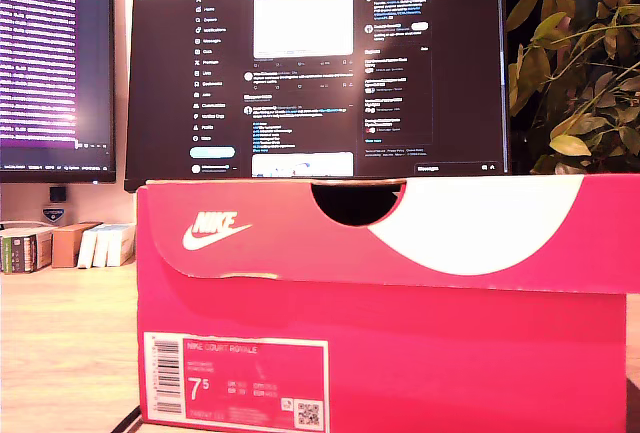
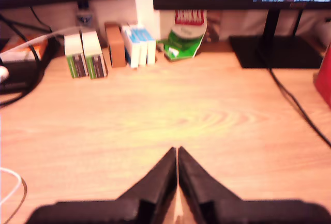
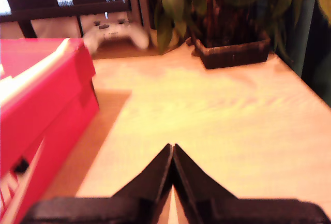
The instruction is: Close the red shoebox by pushing the lid with your left arm and holding the box in place with your right arm
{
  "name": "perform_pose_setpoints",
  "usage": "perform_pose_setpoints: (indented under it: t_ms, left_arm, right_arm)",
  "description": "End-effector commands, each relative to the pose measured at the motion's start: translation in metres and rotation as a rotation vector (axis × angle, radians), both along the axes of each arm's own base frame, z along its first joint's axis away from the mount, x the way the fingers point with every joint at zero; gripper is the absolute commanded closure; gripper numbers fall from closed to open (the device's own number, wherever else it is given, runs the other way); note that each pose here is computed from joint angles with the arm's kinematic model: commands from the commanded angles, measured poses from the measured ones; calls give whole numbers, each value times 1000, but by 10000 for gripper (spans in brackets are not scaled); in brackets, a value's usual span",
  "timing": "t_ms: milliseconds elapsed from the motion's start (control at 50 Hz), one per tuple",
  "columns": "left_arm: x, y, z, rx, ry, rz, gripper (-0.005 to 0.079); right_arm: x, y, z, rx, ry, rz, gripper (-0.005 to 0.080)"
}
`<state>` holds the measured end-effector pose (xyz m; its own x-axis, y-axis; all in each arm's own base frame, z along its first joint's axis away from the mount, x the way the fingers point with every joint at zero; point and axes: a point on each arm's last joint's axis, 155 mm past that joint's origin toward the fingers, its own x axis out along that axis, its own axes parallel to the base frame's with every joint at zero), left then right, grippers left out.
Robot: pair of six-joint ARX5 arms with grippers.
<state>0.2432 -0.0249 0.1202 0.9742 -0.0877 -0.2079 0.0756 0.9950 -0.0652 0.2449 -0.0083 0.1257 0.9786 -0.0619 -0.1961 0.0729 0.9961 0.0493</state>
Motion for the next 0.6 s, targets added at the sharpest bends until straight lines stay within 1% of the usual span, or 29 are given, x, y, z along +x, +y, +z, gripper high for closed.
perform_pose_setpoints:
  t_ms: [0, 80, 240, 280, 580]
  left_arm:
    - [3, 0, -9, 6, -7, 3, 761]
    - [3, 1, -16, 8, 3, 5, 761]
    - [4, 4, -16, 12, 1, 23, 761]
    - [4, 5, -16, 13, 1, 27, 761]
    - [4, 6, -16, 13, 3, 32, 761]
  right_arm:
    - [1, 0, -7, -21, 1, 1, 764]
    - [1, 0, -7, -44, 2, 6, 764]
    - [1, 0, -7, -51, 2, 8, 764]
    - [1, 0, -7, -75, 4, 13, 764]
    - [2, 0, -6, -72, 2, 13, 764]
